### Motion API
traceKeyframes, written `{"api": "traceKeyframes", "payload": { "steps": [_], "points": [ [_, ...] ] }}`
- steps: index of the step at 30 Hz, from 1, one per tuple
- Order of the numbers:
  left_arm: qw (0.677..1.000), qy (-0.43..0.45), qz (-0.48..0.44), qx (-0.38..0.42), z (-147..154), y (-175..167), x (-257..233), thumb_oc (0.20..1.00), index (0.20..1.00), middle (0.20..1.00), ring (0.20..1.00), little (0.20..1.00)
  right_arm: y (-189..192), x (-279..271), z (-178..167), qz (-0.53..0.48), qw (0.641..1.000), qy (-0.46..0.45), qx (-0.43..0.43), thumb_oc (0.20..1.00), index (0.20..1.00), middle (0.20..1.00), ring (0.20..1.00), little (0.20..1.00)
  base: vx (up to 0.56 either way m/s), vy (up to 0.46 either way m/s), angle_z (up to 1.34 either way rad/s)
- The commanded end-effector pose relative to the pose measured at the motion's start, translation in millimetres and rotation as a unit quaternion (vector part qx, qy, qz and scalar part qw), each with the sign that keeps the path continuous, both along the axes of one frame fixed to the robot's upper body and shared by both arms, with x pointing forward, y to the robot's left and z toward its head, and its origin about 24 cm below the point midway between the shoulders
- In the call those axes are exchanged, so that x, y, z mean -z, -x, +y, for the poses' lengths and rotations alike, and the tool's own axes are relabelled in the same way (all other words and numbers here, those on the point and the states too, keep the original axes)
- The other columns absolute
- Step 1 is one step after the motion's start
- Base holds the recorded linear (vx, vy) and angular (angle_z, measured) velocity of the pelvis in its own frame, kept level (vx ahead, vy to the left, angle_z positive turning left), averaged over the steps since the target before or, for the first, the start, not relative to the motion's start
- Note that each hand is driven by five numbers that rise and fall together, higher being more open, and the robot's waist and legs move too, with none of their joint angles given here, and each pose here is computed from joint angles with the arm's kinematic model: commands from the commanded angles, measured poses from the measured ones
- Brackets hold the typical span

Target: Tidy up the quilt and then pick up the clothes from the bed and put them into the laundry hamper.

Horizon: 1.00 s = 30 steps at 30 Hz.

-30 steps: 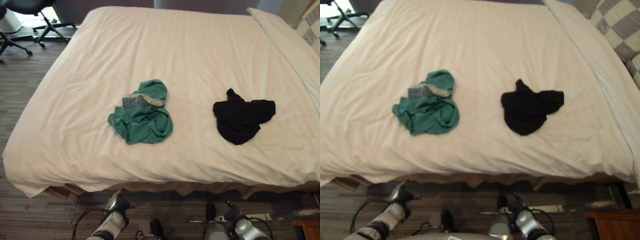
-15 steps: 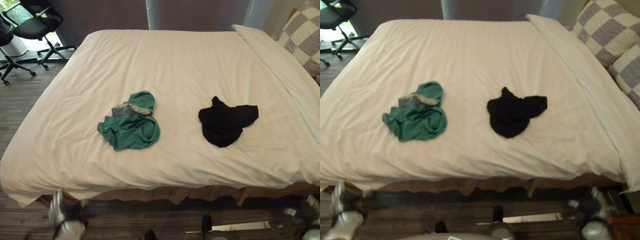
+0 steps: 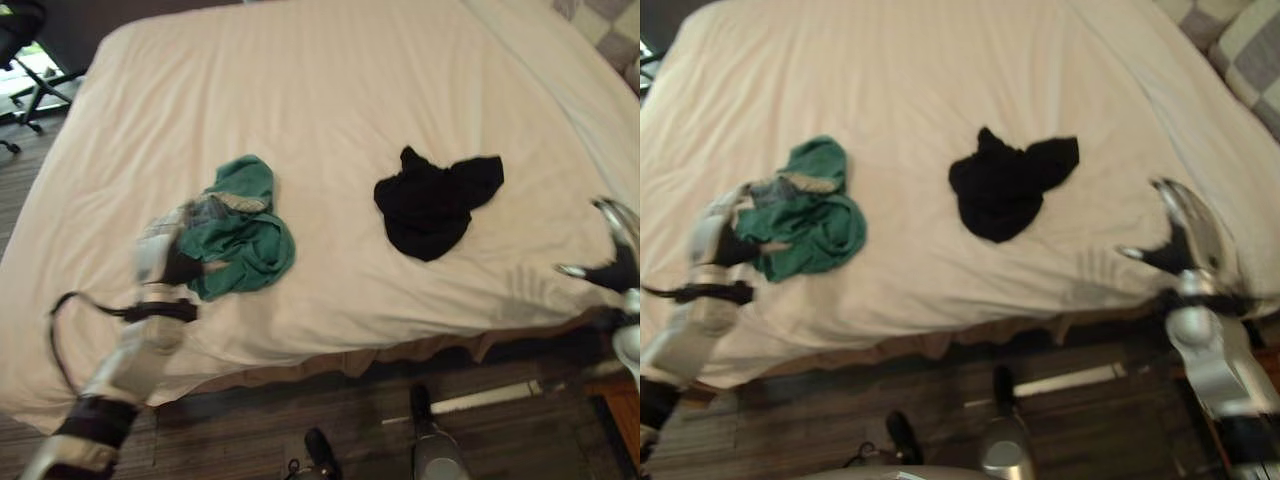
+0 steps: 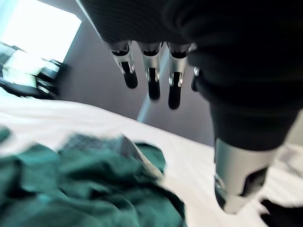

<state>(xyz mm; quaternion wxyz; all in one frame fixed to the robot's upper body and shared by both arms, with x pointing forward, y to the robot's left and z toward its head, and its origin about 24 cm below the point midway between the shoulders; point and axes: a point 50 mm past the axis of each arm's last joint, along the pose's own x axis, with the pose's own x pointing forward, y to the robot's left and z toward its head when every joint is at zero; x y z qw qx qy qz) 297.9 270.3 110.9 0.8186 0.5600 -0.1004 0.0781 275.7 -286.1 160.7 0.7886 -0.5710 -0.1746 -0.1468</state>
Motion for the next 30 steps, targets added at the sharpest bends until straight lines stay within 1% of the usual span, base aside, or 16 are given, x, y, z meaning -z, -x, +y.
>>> {"api": "traceKeyframes", "payload": {
  "steps": [1,2,7,8,11,12,15,17,19,21,24,26,27,28,29,30],
  "points": [
    [0.991,-0.058,-0.06,-0.103,46,-10,-41,1.0,1.0,1.0,1.0,1.0,-7,-44,-3,-0.099,0.995,0.033,0.009,1.0,1.0,1.0,1.0,1.0,-0.11,-0.049,-0.18],
    [0.988,-0.075,-0.079,-0.111,48,-14,-52,1.0,1.0,1.0,1.0,1.0,-11,-53,4,-0.114,0.993,0.041,-0.004,1.0,1.0,1.0,1.0,1.0,-0.06,-0.028,-0.01],
    [0.979,-0.102,-0.116,-0.136,54,-21,-77,1.0,1.0,1.0,1.0,1.0,-16,-62,12,-0.13,0.99,0.047,-0.017,1.0,1.0,1.0,1.0,1.0,-0.06,-0.055,0.01],
    [0.972,-0.117,-0.154,-0.134,48,-23,-102,1.0,1.0,1.0,1.0,1.0,-16,-65,10,-0.137,0.989,0.054,-0.01,1.0,1.0,1.0,1.0,1.0,-0.02,-0.053,0.03],
    [0.966,-0.134,-0.182,-0.127,45,-18,-117,1.0,1.0,1.0,1.0,1.0,-14,-64,8,-0.138,0.989,0.052,-0.007,1.0,1.0,1.0,1.0,1.0,-0.01,-0.045,0.11],
    [0.955,-0.154,-0.21,-0.143,50,-13,-129,1.0,1.0,1.0,1.0,1.0,-13,-64,7,-0.139,0.989,0.051,-0.002,1.0,1.0,1.0,1.0,1.0,0.0,-0.039,0.2],
    [0.942,-0.176,-0.231,-0.169,58,-12,-140,1.0,1.0,1.0,1.0,1.0,-18,-62,9,-0.134,0.99,0.047,-0.007,1.0,1.0,1.0,1.0,1.0,0.0,-0.039,0.11],
    [0.934,-0.201,-0.229,-0.188,65,-12,-147,1.0,1.0,1.0,1.0,1.0,-20,-66,12,-0.143,0.988,0.05,-0.013,1.0,1.0,1.0,1.0,1.0,-0.02,-0.015,0.06],
    [0.924,-0.237,-0.206,-0.219,78,-10,-147,1.0,1.0,1.0,1.0,1.0,-20,-71,16,-0.153,0.986,0.056,-0.022,1.0,1.0,1.0,1.0,1.0,-0.04,0.006,0.06],
    [0.916,-0.274,-0.154,-0.249,92,-4,-140,1.0,1.0,1.0,1.0,1.0,-19,-79,21,-0.168,0.983,0.066,-0.031,1.0,1.0,1.0,1.0,1.0,-0.02,0.006,0.01],
    [0.911,-0.288,-0.137,-0.261,98,3,-134,1.0,1.0,1.0,1.0,1.0,-16,-84,23,-0.176,0.981,0.072,-0.037,1.0,1.0,1.0,1.0,1.0,-0.01,-0.016,0.0],
    [0.91,-0.29,-0.109,-0.276,106,4,-125,1.0,1.0,1.0,1.0,1.0,-16,-92,27,-0.189,0.978,0.079,-0.042,1.0,1.0,1.0,1.0,1.0,-0.02,-0.039,0.0],
    [0.909,-0.291,-0.091,-0.284,111,4,-118,0.89,0.89,0.89,0.89,0.89,-17,-96,27,-0.196,0.977,0.078,-0.042,1.0,1.0,1.0,1.0,1.0,-0.02,-0.037,-0.01],
    [0.91,-0.292,-0.073,-0.286,113,3,-111,0.711,0.711,0.711,0.711,0.711,-17,-101,29,-0.205,0.975,0.078,-0.045,1.0,1.0,1.0,1.0,1.0,-0.01,-0.035,0.0],
    [0.911,-0.293,-0.055,-0.284,114,2,-104,0.561,0.561,0.561,0.561,0.561,-17,-106,30,-0.215,0.972,0.079,-0.046,1.0,1.0,1.0,1.0,1.0,0.0,0.0,0.0],
    [0.912,-0.295,-0.045,-0.28,113,1,-100,0.376,0.376,0.376,0.376,0.376,-16,-112,31,-0.225,0.97,0.084,-0.045,1.0,1.0,1.0,1.0,1.0,0.01,-0.034,0.0]
  ]
}}
